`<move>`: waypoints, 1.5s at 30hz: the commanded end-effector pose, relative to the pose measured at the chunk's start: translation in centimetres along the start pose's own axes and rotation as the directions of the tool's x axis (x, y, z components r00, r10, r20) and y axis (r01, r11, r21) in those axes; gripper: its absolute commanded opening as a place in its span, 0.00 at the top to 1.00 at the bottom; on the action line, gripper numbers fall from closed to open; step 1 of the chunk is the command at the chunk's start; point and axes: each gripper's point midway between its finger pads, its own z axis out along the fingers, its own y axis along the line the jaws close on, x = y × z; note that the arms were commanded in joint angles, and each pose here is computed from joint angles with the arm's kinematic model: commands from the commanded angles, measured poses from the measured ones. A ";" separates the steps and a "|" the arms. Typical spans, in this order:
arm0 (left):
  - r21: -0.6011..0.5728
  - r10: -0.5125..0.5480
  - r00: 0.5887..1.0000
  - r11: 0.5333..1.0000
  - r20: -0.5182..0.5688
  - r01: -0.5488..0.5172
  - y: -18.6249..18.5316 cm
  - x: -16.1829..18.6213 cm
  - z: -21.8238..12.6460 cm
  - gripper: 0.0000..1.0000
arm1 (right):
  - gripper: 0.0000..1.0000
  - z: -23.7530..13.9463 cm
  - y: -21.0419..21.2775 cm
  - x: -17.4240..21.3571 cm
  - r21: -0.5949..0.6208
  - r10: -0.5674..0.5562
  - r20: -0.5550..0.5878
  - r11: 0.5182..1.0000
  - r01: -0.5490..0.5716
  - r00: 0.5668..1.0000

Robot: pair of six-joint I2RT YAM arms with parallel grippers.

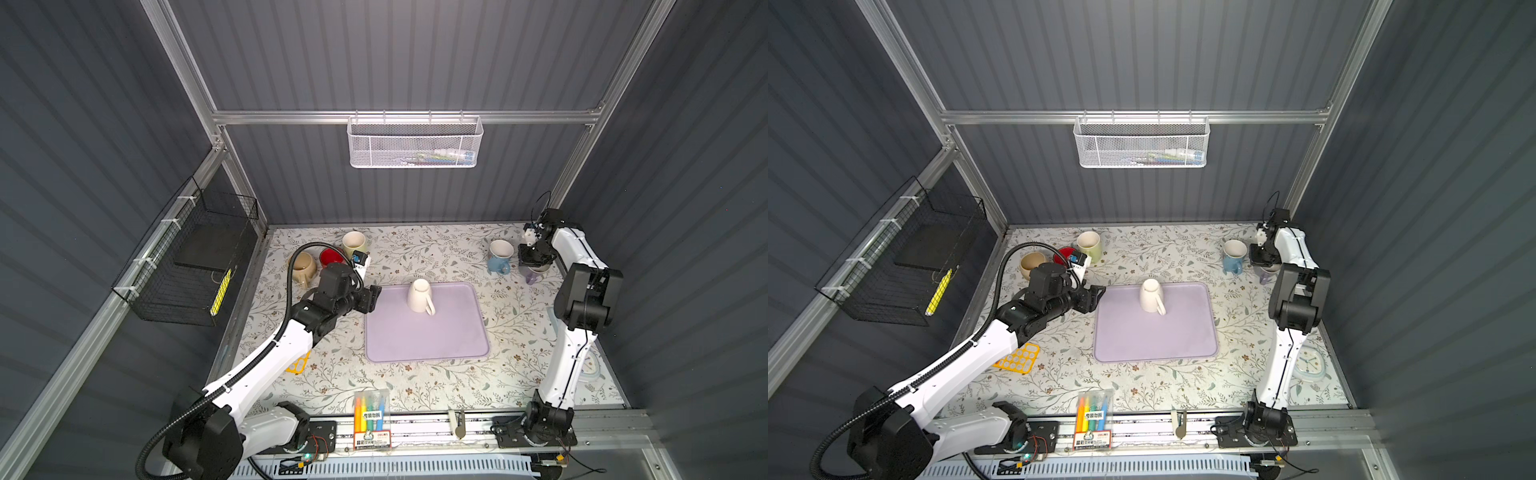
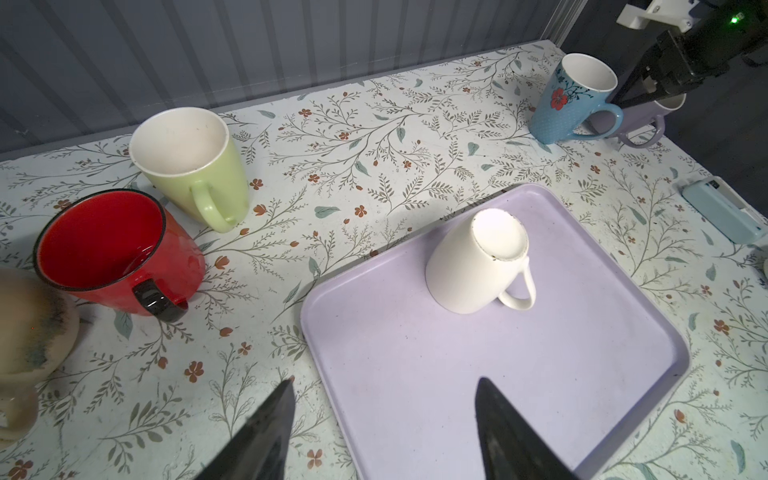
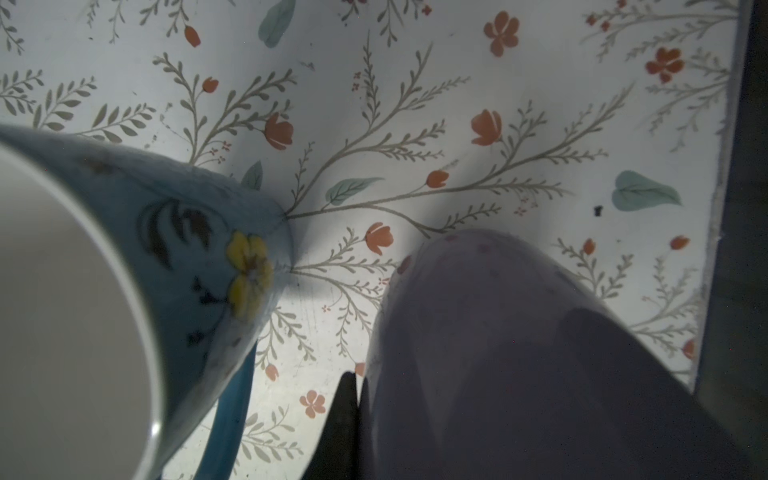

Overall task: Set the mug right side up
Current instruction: 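Lower the lilac mug upright beside the blue mug and open the right gripper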

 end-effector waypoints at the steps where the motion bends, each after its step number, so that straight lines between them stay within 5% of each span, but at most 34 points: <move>1: -0.006 -0.001 1.000 1.000 0.020 0.001 0.1 -1.1 -0.8 0.31 | 1.00 -1.3 0.5 -1.4 -0.044 -0.015 0.030 0.999 0.016 0.999; 13: -0.027 0.003 1.000 1.000 0.017 -0.002 0.4 -1.0 -1.9 0.32 | 1.00 0.1 2.0 -2.8 -0.064 -0.055 0.018 0.996 0.056 0.998; 29: -0.027 -0.009 1.000 1.000 0.020 0.010 0.4 -0.8 -2.1 0.32 | 0.73 0.7 3.4 -3.2 -0.077 -0.073 0.017 0.994 0.074 0.997; 45: -0.051 -0.026 1.000 0.998 0.003 0.026 0.9 0.4 -2.1 0.32 | 0.70 -5.0 2.3 -5.8 0.029 -0.009 0.129 1.000 0.005 0.992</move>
